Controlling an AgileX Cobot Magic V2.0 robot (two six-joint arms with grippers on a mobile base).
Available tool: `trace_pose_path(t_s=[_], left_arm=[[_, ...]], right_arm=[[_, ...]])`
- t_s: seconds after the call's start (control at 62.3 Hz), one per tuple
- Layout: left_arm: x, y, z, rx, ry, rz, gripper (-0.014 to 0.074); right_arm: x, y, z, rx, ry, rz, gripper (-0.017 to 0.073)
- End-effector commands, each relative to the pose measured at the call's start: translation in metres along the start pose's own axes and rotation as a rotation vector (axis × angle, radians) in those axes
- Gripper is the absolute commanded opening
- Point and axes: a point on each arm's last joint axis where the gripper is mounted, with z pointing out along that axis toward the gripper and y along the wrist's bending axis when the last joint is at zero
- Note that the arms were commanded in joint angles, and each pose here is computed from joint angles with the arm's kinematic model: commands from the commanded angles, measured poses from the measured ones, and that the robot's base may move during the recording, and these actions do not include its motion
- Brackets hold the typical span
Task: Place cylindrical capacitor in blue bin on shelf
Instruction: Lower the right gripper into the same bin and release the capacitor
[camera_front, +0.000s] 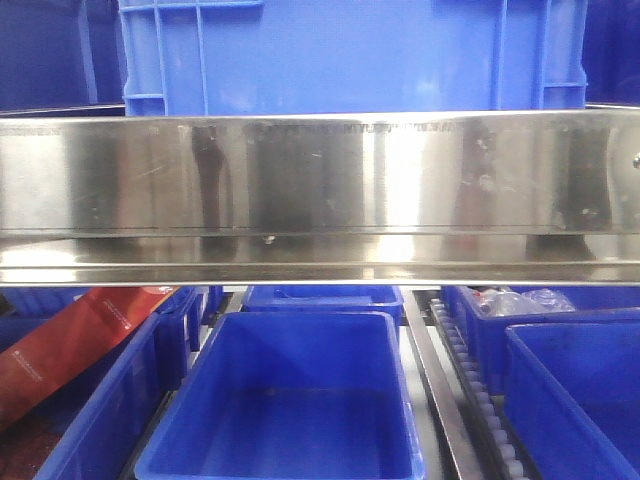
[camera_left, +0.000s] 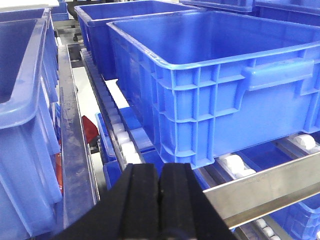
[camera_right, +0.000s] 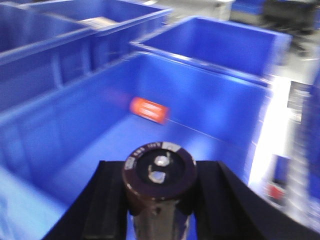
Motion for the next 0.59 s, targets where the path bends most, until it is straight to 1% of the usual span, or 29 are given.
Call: trace_pose_path(t_s=[0.0,0.128,0.273,0.449,0.481,0.529,0.561,0.578], left_arm=[[-0.002,0.000,-0.002,-0.002,-0.024,-0.014,-0.0111],[-0.002,0.000,-0.002,-0.002,-0.024,-0.014,-0.0111],[-0.002,0.000,-0.002,-0.003,-0.026,-0.014,-0.0111],[-0.002,0.000,-0.002,-0.003,-0.028,-0.014,-0.0111],[-0.002,0.000,-0.002,-0.003,-0.028,-0.014,-0.0111],[-0.002,0.000,-0.002,-0.003,-0.028,-0.014,-0.0111],[-0.002,0.000,-0.002,-0.003,-0.028,-0.014,-0.0111],[-0.002,0.000,-0.002,-0.003,-0.028,-0.014,-0.0111]], right_arm=[[-0.001,0.002,0.031,-0.018,0.030,-0.017,-0.0154],[0.015,-0.003,0.083,-0.025,0.120,-0.006,-0.0154],[0.040,-0.007,0.127,-0.027,0.206,0.007,-0.0154],[0.060,-0.009,0.156,-0.028,0.266,0.016,-0.0154],[0.060,-0.009,0.157,-0.030,0.268,0.018,-0.0142],[0.061,-0.009,0.157,-0.030,0.270,0.018,-0.0102],[0.061,-0.009,0.157,-0.030,0.270,0.018,-0.0047],[0.061,-0.009,0.157,-0.031,0.270,0.020,-0.0005]])
